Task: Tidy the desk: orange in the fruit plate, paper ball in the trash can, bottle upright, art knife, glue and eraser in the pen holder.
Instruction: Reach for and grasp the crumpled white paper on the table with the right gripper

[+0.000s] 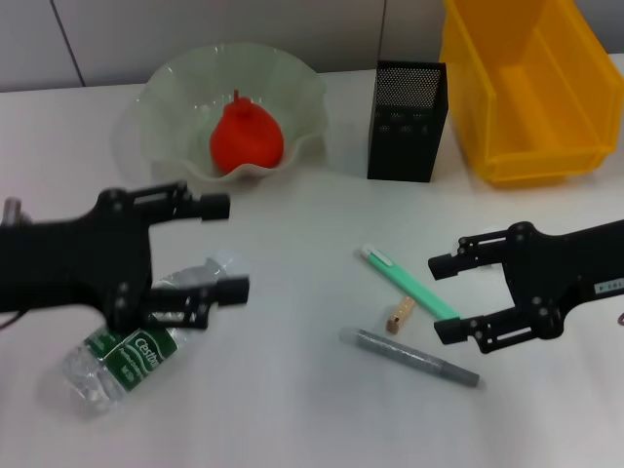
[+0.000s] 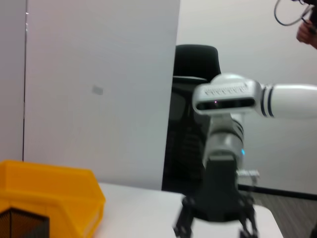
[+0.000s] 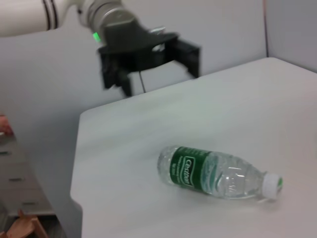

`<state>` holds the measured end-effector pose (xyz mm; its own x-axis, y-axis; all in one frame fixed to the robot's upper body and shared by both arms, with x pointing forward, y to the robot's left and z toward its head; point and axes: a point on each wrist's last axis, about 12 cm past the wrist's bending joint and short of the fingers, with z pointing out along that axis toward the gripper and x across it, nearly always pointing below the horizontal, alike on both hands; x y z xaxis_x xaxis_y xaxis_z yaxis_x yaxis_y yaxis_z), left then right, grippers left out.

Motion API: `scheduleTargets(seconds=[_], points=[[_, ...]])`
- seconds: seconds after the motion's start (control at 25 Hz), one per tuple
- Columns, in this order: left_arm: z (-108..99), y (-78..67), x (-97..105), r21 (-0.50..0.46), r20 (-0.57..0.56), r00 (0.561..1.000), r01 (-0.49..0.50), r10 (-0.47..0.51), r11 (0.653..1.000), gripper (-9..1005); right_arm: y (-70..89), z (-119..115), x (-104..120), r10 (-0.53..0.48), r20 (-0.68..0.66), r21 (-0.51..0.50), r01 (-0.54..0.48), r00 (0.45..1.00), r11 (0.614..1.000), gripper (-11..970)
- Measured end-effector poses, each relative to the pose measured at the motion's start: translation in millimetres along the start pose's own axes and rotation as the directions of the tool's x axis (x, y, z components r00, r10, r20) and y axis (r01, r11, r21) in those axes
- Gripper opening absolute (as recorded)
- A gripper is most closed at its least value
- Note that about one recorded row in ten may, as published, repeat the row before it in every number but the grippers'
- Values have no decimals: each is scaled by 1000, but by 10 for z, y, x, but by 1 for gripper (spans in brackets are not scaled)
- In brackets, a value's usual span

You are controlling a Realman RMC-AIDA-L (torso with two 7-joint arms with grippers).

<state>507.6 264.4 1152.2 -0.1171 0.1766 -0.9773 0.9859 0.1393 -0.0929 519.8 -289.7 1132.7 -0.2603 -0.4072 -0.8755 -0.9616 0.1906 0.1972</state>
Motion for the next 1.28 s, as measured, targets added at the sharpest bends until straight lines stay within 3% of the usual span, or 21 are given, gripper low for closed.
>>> scheduleTargets(seconds=[0.44, 0.64, 0.8, 1.08, 1.28], points=[[-135, -157, 230, -15, -31, 999, 10, -11, 1000, 834, -49, -236, -222, 169, -91, 132, -156, 981, 979, 724], [-146, -170, 295, -13, -26, 1000, 14, -14, 1000, 831, -117, -387, -393, 325, -209, 284, -261, 922, 923, 722], [-156, -176, 315, -14, -26, 999, 20, -20, 1000, 829, -256, -455, -542, 448, -268, 409, -321, 853, 854, 720], [-160, -184, 335, -11, -29, 999, 27, -28, 1000, 825, -521, -321, -734, 567, -365, 549, -321, 738, 772, 716], [-165, -199, 366, -11, -31, 999, 41, -41, 999, 822, -646, -29, -770, 574, -440, 590, -260, 690, 765, 714]])
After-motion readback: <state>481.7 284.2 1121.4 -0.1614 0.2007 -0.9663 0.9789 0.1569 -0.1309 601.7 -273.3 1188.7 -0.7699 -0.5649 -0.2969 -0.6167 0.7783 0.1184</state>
